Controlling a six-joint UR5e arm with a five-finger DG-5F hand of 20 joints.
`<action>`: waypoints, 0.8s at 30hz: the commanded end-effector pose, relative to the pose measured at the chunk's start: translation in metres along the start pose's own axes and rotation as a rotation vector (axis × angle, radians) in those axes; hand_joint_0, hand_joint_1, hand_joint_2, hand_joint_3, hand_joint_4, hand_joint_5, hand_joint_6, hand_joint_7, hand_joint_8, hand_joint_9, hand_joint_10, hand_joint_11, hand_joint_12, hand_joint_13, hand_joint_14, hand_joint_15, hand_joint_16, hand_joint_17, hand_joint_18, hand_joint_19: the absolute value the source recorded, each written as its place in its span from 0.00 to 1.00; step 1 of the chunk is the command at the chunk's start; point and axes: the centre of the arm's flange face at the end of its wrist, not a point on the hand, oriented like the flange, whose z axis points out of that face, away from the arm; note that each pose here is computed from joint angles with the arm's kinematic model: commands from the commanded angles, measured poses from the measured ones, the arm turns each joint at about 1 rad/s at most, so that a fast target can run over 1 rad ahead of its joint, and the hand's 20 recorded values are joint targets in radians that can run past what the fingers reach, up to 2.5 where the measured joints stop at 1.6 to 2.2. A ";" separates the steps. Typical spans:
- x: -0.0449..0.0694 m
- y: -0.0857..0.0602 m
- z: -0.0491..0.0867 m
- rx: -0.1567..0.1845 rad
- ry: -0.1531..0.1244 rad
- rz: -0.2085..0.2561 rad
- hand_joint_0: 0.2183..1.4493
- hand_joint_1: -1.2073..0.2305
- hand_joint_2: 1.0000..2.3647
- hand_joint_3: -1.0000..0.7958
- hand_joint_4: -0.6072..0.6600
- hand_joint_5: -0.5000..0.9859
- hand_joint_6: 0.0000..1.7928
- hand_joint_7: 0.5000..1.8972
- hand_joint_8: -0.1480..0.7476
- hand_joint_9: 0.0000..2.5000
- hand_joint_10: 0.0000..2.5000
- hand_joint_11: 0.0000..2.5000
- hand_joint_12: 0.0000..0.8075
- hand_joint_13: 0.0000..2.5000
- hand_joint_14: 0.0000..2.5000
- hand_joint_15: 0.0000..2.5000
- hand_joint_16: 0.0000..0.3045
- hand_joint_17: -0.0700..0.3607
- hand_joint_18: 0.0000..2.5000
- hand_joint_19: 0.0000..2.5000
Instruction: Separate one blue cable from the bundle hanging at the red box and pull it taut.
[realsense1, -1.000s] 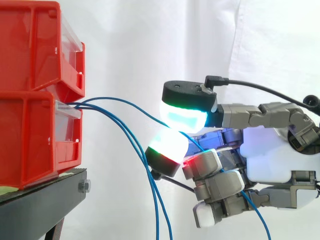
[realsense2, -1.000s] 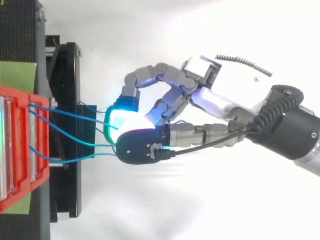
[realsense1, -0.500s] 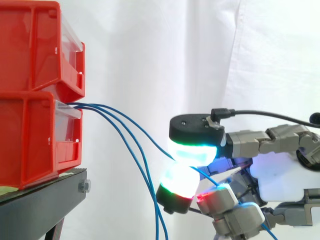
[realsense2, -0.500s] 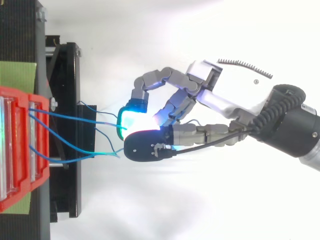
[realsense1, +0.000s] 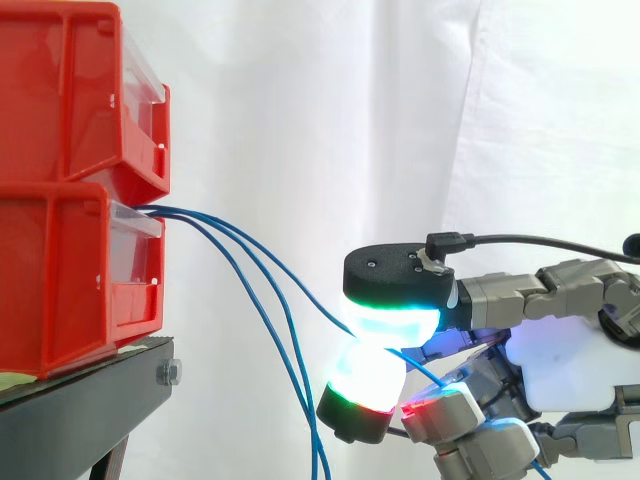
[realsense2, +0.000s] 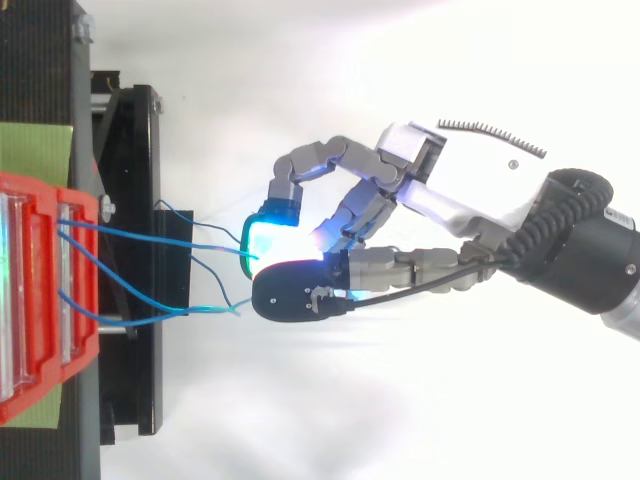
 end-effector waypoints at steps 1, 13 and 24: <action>0.000 0.000 0.000 0.000 0.000 0.000 0.34 0.35 0.01 0.59 0.55 0.20 0.51 0.51 0.59 0.51 0.00 0.55 0.44 0.56 0.00 0.61 0.15 0.41 0.40 0.28; 0.001 0.000 0.000 0.000 0.001 0.000 0.34 0.35 0.01 0.59 0.54 0.20 0.51 0.50 0.59 0.51 0.00 0.55 0.44 0.56 0.00 0.61 0.15 0.41 0.40 0.28; 0.001 0.000 0.000 0.000 0.003 0.001 0.34 0.35 0.01 0.59 0.55 0.20 0.51 0.50 0.59 0.50 0.00 0.54 0.45 0.55 0.00 0.60 0.16 0.42 0.39 0.27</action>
